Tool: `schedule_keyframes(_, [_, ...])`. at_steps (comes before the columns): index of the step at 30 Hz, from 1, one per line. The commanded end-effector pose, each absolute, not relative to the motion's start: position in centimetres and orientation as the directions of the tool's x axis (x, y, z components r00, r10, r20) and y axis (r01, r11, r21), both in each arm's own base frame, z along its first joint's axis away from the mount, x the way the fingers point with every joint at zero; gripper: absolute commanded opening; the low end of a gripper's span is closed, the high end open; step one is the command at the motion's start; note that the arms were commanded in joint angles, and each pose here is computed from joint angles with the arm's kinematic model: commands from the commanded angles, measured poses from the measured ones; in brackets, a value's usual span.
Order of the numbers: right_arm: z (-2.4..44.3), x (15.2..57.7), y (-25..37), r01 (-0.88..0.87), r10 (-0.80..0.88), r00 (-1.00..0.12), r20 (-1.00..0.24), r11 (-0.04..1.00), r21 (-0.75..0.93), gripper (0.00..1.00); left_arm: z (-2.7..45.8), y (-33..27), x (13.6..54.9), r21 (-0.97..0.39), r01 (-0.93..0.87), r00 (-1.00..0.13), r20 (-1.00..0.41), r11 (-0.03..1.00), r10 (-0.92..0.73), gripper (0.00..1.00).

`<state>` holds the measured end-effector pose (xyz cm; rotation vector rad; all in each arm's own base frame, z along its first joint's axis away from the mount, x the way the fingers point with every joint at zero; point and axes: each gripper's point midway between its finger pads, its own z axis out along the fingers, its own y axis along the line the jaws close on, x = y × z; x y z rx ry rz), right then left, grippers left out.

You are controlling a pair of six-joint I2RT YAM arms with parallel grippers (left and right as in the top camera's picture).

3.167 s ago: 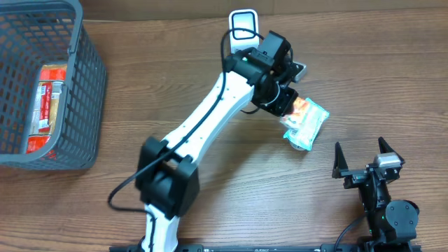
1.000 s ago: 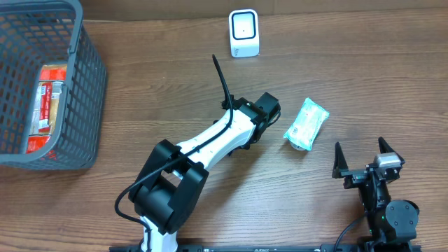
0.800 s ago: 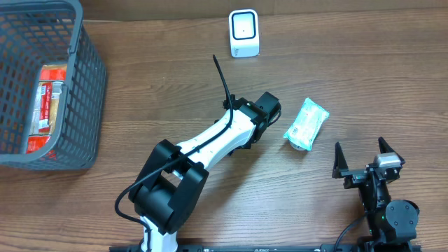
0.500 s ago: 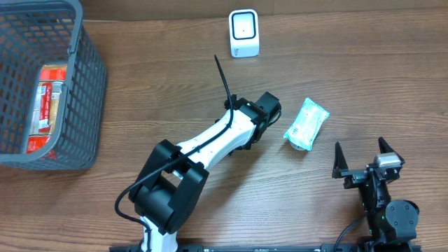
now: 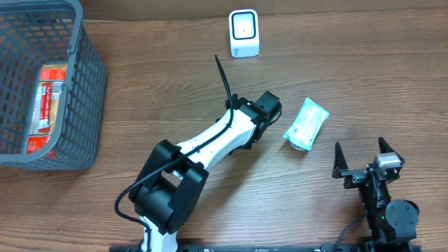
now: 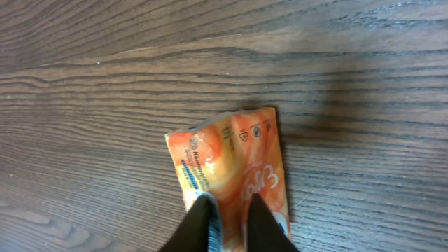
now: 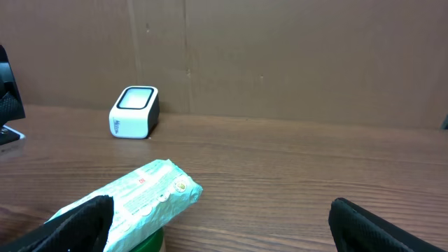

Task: Scan the item barcode

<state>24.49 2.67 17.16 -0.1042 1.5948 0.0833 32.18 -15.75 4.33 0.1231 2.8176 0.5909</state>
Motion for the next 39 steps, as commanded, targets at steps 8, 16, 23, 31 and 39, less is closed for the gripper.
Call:
schedule_keyframes(8, [16.9,24.5,2.5,-0.108,-0.019,-0.023,-1.0,0.994,-0.017,1.0,5.3,-17.1,33.0,0.369,0.023,-0.955,-0.268,0.929,0.13,0.18])
schedule_keyframes(16, [16.9,24.5,2.5,-0.109,-0.019,-0.023,-1.0,0.994,-0.016,1.0,5.3,-17.5,33.1,0.347,0.025,-0.955,-0.268,0.938,0.124,0.18])
schedule_keyframes(23, [16.9,24.5,2.5,-0.108,-0.019,-0.023,-1.0,0.994,-0.016,1.0,4.9,-18.7,33.2,0.283,0.029,-0.957,-0.27,0.959,0.109,0.18])
schedule_keyframes(31, [16.9,24.5,2.5,-0.108,-0.019,-0.023,-1.0,0.994,-0.017,1.0,4.9,-18.8,33.4,0.289,0.056,-0.954,-0.267,0.956,0.137,0.21])
schedule_keyframes(39, [16.9,24.5,2.5,-0.108,-0.019,-0.023,-1.0,0.994,-0.016,1.0,8.1,-19.4,34.9,0.284,0.04,-0.942,-0.31,0.958,0.131,0.28])
